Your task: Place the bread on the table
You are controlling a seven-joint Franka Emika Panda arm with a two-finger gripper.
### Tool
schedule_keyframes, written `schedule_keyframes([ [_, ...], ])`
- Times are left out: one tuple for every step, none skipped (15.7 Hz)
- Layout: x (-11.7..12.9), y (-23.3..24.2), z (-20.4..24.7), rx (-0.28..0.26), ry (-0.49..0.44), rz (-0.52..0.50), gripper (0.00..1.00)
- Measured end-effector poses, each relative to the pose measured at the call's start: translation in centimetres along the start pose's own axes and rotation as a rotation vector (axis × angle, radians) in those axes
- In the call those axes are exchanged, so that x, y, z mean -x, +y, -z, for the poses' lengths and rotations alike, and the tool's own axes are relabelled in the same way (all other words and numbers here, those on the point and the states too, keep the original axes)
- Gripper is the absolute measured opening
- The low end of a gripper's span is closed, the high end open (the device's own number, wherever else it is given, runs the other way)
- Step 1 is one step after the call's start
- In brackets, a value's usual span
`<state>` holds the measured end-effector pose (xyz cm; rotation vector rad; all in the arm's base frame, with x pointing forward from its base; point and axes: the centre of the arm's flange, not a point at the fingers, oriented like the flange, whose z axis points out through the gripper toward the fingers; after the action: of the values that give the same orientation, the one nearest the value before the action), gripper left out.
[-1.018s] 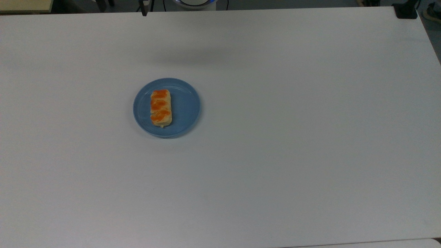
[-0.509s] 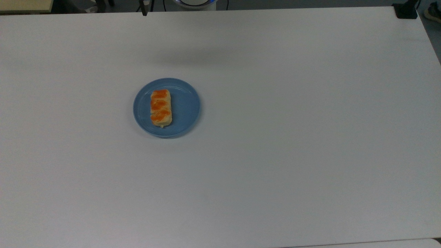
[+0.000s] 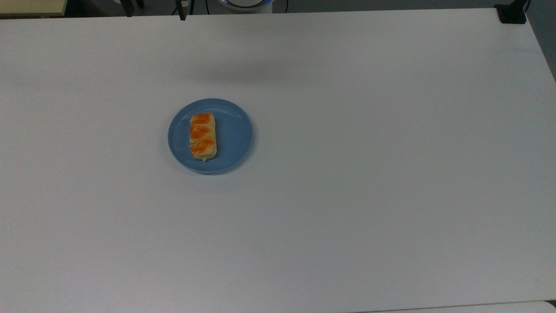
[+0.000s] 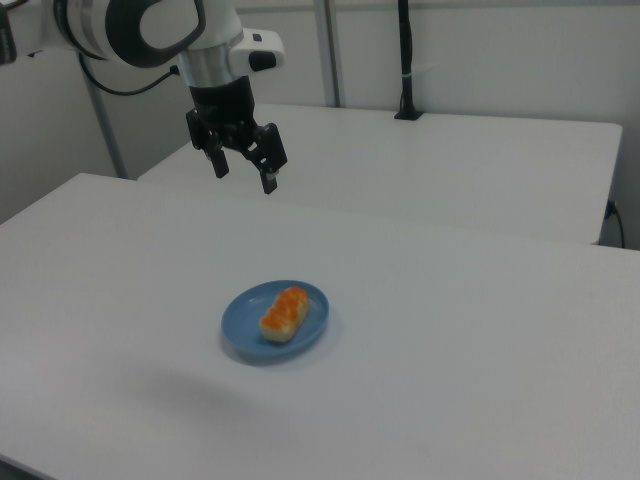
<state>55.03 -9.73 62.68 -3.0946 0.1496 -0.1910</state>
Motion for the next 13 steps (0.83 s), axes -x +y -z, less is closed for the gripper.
schedule_keyframes([
  [0.0, 0.0, -0.1, 0.000, -0.002, 0.001, 1.00],
  [-0.1, -0.2, -0.3, -0.001, -0.006, 0.004, 1.00],
  [-0.2, -0.3, -0.7, -0.001, -0.012, 0.009, 1.00],
  [-0.3, -0.5, -1.1, -0.002, -0.018, 0.016, 1.00],
  [-0.5, -0.7, -1.5, -0.002, -0.027, 0.029, 1.00],
  [-0.7, -0.8, -2.1, -0.003, -0.036, 0.042, 1.00],
  [-0.9, -1.1, -2.6, -0.004, -0.044, 0.056, 1.00],
  [-1.1, -1.4, -3.3, -0.006, -0.056, 0.068, 1.00],
  [-1.3, -1.8, -4.1, -0.005, -0.070, 0.078, 1.00],
  [-1.7, -2.3, -5.0, -0.005, -0.075, 0.087, 1.00],
  [-2.2, -2.6, -5.8, -0.004, -0.070, 0.093, 1.00],
  [-2.6, -2.8, -6.9, -0.002, -0.059, 0.099, 1.00],
  [-2.9, -3.0, -8.0, 0.001, -0.044, 0.103, 1.00],
])
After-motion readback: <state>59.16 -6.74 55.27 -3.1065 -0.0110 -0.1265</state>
